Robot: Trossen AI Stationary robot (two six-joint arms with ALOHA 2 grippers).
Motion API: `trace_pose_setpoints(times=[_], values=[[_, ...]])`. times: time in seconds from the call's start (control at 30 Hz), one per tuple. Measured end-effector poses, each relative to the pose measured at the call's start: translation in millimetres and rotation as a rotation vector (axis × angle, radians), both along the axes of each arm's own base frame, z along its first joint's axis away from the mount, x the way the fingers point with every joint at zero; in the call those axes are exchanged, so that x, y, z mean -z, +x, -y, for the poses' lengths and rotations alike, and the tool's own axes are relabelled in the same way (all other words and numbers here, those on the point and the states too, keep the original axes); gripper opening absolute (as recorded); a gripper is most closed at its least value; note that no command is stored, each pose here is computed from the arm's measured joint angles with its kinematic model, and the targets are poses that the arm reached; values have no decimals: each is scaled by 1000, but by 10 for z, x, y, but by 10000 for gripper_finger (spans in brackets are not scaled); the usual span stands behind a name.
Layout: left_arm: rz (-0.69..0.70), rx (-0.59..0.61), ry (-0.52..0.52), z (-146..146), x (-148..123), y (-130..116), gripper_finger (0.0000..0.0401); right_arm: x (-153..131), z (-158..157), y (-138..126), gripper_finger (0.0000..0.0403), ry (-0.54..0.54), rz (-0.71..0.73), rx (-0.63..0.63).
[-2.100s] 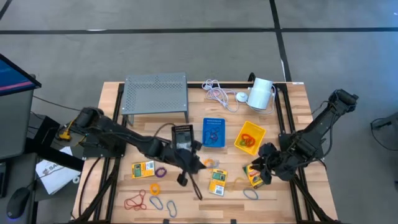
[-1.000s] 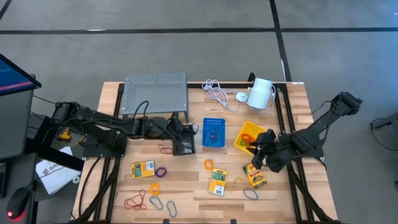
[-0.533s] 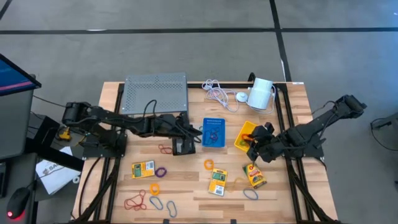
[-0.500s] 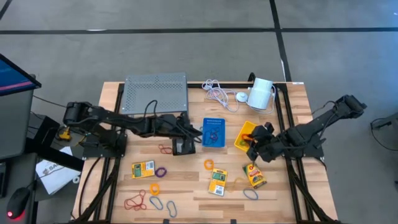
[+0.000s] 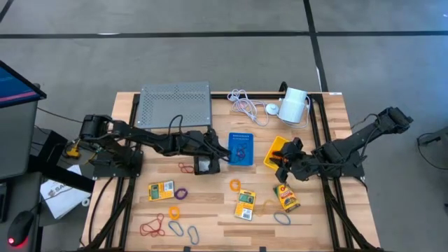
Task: Pick & Place Office Desk Supplies
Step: Put the blue rubber band into the blue basket
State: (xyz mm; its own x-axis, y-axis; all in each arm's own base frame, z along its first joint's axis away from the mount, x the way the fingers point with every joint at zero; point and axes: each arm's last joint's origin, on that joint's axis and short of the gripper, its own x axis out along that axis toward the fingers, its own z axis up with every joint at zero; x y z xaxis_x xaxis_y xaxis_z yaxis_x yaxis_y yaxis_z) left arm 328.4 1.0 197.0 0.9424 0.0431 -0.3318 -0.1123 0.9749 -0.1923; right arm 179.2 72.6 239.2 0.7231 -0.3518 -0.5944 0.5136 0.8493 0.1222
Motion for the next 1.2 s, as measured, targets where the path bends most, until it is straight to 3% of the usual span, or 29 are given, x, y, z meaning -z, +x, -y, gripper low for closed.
trace_pose_setpoints(times=[0.63,1.0,1.2], values=[[-120,6,-7,-32,343,370,0,-12,-10,16,117,12,20,-3],[-141,-67,-24,-68,376,368,5,-1,-37,16,117,83,-14,-68],[-181,-69,-31,-64,410,349,33,-5,-38,20,117,86,-8,-67]])
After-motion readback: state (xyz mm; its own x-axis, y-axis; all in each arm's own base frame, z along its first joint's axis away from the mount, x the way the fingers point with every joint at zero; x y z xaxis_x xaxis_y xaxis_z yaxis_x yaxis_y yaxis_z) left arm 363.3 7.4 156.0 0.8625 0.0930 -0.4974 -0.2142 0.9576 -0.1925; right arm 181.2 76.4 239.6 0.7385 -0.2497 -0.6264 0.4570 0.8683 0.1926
